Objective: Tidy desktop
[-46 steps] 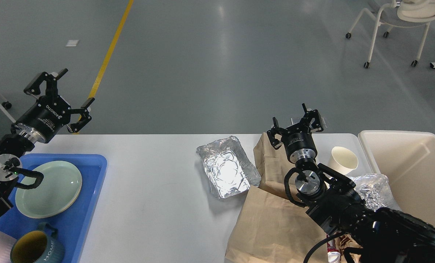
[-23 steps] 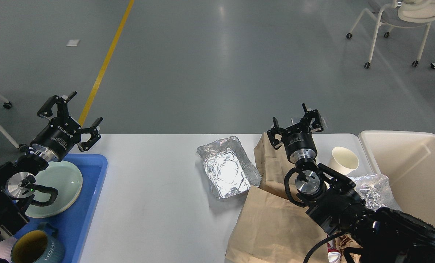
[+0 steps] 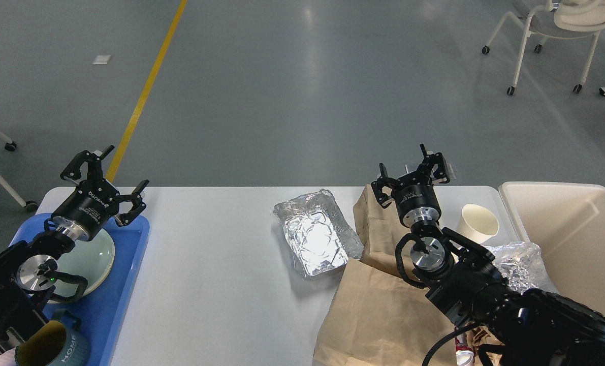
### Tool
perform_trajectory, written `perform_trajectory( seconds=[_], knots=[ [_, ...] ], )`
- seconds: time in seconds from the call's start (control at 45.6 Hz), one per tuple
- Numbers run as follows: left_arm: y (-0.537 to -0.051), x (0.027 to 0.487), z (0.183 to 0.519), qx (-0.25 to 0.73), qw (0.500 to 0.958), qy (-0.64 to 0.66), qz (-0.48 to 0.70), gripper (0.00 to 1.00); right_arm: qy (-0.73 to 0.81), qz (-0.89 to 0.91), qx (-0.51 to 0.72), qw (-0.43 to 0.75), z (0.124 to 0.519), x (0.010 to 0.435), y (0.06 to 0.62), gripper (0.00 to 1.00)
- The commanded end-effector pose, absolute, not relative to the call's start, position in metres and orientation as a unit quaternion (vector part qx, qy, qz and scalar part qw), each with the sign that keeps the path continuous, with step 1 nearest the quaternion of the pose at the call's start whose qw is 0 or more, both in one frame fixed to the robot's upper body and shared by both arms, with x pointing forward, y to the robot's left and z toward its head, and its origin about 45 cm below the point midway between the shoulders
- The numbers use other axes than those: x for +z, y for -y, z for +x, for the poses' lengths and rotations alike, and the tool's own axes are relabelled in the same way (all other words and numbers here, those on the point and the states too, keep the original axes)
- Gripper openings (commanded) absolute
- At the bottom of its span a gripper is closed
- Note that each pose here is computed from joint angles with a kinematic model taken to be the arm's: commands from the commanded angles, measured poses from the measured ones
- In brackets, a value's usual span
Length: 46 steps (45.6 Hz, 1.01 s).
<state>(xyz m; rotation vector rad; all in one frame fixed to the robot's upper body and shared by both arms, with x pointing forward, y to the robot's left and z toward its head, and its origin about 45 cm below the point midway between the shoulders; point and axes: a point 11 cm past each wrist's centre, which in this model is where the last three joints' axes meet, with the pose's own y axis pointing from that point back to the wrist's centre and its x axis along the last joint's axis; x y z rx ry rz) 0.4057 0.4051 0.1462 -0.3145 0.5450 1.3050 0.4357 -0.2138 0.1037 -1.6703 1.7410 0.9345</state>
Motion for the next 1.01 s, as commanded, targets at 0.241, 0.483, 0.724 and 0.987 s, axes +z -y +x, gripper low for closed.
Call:
perform_trajectory(
  seconds=[0.241,0.483,0.724,0.987],
  knots=[
    [-0.4054,0.1459,0.405,0.597,0.749,-0.25,-0.146,1.0,-0.647,-0.621,0.347,0.274,0.4357,0.1037,0.2138,1.0],
    [-0.4054,0.1459,0.405,0.597,0.749,-0.25,-0.146,1.0,-0.647,-0.621,0.347,0.274,0.4357,0.1037,0.2138,1.0],
    [-0.4052,0.1457,0.405,0.596,0.749,-0.25,-0.145,1.0,-0.647,-0.621,0.347,0.274,0.4357,0.1037,0.2138,1.0],
    [-0.4052,0.1457,0.405,0.596,0.749,-0.25,-0.145,1.0,-0.646,-0.622,0.347,0.273,0.4356,0.1036,0.2134,1.0]
  ],
)
